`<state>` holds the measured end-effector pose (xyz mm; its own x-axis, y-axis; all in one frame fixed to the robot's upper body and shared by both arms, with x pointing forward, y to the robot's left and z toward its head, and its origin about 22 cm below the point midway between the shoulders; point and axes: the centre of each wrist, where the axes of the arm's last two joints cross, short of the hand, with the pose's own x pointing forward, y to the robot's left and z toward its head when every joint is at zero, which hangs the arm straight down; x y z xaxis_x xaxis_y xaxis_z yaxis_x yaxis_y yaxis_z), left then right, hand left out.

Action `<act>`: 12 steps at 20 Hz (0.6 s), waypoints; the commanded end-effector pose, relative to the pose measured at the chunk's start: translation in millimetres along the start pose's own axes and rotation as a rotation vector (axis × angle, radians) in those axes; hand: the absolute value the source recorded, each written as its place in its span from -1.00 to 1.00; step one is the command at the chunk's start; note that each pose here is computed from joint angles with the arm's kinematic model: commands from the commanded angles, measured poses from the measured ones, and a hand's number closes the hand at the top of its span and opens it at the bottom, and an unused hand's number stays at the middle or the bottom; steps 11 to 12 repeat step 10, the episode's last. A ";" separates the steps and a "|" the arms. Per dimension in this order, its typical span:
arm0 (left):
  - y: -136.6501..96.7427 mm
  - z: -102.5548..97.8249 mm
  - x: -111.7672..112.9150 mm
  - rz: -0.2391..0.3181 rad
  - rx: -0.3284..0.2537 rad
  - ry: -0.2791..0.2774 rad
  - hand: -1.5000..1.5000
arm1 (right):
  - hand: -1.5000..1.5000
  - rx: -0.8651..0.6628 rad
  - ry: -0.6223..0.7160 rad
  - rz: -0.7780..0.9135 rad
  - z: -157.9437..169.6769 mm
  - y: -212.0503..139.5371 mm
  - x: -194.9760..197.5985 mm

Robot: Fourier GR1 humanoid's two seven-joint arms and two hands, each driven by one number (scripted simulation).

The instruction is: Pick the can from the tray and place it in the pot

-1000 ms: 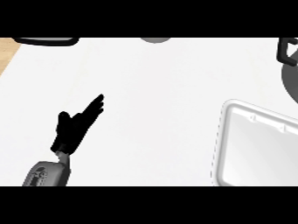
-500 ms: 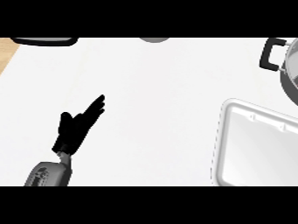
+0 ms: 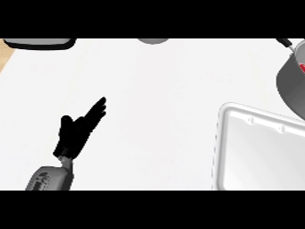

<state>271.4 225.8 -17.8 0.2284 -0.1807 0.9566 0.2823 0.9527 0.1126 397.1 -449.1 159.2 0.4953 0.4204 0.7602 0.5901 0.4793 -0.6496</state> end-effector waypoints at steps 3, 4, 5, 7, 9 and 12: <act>12.2 6.1 -5.5 0.006 0.009 0.012 0.00 | -1.00 -0.263 -0.004 -0.243 -10.7 -29.6 -18.1; 14.3 2.6 2.3 0.013 0.026 0.018 0.00 | -1.00 -0.315 -0.011 -0.258 -10.6 -29.7 -26.8; 13.5 7.6 -4.0 0.005 0.016 0.021 0.00 | -1.00 -0.324 -0.025 -0.285 -14.6 -43.1 -30.1; 30.5 16.0 -11.2 0.015 0.025 0.021 0.00 | -1.00 -0.333 -0.043 -0.319 -19.5 -66.1 -38.6; 5.9 9.9 -7.3 0.002 0.042 0.027 0.00 | -1.00 -0.341 -0.054 -0.385 -19.6 -74.1 -63.7; 0.0 10.4 -7.1 0.009 0.043 0.013 0.00 | -1.00 -0.361 -0.051 -0.402 -17.8 -70.7 -72.7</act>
